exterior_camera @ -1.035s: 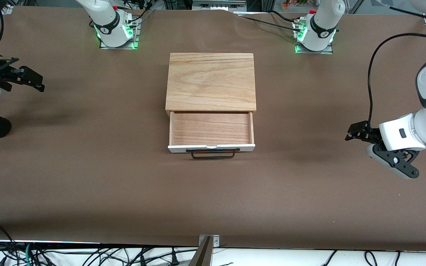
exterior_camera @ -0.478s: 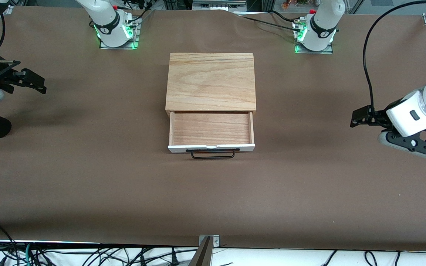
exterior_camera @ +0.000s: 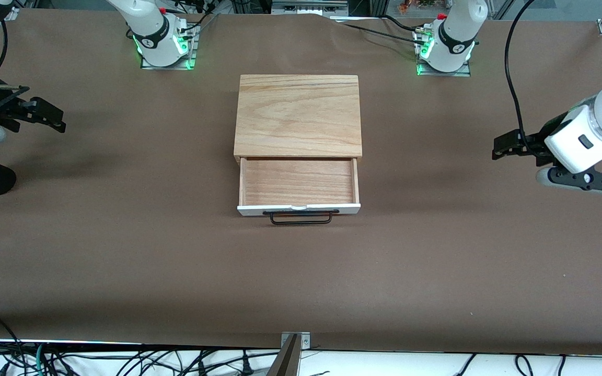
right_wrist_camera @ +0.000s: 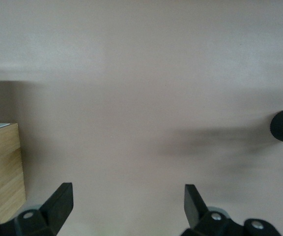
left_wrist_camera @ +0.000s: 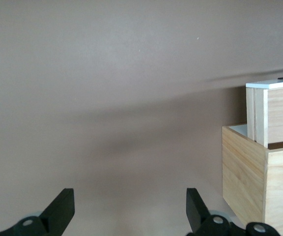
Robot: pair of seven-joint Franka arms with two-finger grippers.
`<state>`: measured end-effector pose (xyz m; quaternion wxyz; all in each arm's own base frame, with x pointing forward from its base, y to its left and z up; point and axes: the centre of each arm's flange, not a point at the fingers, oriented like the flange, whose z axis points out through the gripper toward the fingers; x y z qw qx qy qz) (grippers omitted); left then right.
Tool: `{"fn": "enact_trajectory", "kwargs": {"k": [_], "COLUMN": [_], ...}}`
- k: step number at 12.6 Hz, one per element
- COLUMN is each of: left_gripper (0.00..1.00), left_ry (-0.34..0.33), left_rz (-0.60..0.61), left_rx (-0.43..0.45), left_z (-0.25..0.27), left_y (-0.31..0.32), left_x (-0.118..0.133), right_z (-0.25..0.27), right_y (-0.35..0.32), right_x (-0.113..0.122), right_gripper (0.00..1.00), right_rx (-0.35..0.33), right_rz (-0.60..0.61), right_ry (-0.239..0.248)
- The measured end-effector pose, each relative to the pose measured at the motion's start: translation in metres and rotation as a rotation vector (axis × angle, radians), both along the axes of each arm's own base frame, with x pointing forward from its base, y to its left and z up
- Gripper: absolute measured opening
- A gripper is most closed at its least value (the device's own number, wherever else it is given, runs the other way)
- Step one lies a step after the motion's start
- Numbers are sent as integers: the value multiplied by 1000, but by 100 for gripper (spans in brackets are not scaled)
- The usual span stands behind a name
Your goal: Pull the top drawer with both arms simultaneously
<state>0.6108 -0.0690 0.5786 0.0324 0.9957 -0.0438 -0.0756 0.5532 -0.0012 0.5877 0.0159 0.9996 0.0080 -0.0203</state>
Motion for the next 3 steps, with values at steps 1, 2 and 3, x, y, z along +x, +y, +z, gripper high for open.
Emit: {"fn": "enact_trajectory", "kwargs": {"k": [1,2,3], "left_gripper": [100,100,100], "left_ry": [8,13,17], "left_rz": [11,16,23], "left_rx": [3,5,7], "left_z": [-2,-3,-5], "left_y": [0,1,1], "left_x": [-3,-5,-6], "right_z": [0,0,0], "right_y": [0,0,1], "right_x": [0,0,0], "right_gripper": [100,100,100], "right_rx": [0,0,1], "right_rz": [0,1,1], "right_ry": [0,0,0]}}
